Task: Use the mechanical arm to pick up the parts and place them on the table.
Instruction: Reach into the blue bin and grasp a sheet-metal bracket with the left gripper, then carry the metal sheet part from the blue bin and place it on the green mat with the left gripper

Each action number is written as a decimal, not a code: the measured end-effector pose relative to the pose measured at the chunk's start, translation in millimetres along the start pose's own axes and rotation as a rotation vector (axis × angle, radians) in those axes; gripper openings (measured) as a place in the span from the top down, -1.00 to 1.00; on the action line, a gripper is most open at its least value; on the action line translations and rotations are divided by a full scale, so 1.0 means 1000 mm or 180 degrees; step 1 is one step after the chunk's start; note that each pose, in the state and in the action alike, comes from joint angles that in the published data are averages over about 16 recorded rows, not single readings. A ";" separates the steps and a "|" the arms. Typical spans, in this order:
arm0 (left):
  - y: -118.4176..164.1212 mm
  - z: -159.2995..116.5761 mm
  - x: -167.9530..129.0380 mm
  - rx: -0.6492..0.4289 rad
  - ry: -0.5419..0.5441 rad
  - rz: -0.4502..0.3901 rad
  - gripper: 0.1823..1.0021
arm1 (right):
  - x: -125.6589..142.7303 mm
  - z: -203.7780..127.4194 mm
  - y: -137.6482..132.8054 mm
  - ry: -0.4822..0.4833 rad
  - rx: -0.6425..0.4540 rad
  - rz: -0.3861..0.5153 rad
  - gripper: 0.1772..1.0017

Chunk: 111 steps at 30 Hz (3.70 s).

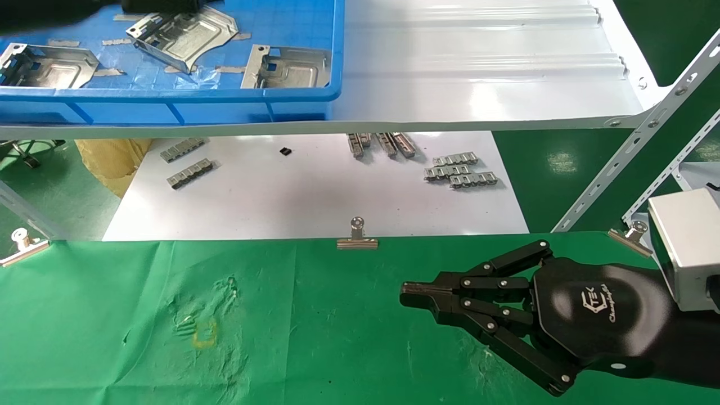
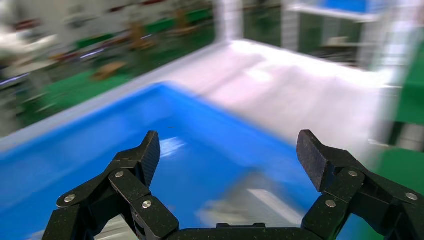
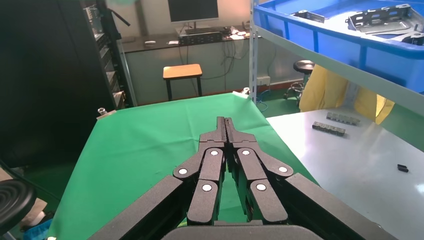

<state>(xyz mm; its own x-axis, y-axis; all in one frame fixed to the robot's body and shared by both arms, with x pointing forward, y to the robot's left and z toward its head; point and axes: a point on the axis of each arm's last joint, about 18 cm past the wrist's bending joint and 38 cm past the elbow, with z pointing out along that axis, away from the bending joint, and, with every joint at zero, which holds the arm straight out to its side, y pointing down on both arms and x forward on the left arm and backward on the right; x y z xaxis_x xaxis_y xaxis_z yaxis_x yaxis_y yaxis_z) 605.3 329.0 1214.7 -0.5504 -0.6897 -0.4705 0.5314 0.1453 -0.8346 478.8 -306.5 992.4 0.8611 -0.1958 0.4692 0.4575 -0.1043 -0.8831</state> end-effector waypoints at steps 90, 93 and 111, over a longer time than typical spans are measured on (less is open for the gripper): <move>0.075 -0.061 0.069 -0.0725 0.1449 0.1067 0.78 | 0.000 0.000 0.000 0.0000 0.0000 0.0000 -1.00; 0.100 -0.069 0.070 -0.0920 0.1531 0.1246 0.78 | 0.000 0.000 0.000 0.0000 0.0000 0.0000 -1.00; 0.211 -0.102 0.070 -0.1636 0.1787 0.1479 0.78 | 0.000 0.000 0.000 0.0000 0.0000 0.0000 -1.00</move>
<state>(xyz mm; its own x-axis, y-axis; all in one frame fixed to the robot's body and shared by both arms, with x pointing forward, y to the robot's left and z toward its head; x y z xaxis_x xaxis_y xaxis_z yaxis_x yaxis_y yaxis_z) 613.4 383.7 976.5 -0.6574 -0.0523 -0.7517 0.4992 0.7171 -0.4865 478.8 -306.5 992.4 0.8611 -0.1958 0.4692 0.4575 -0.1043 -0.8831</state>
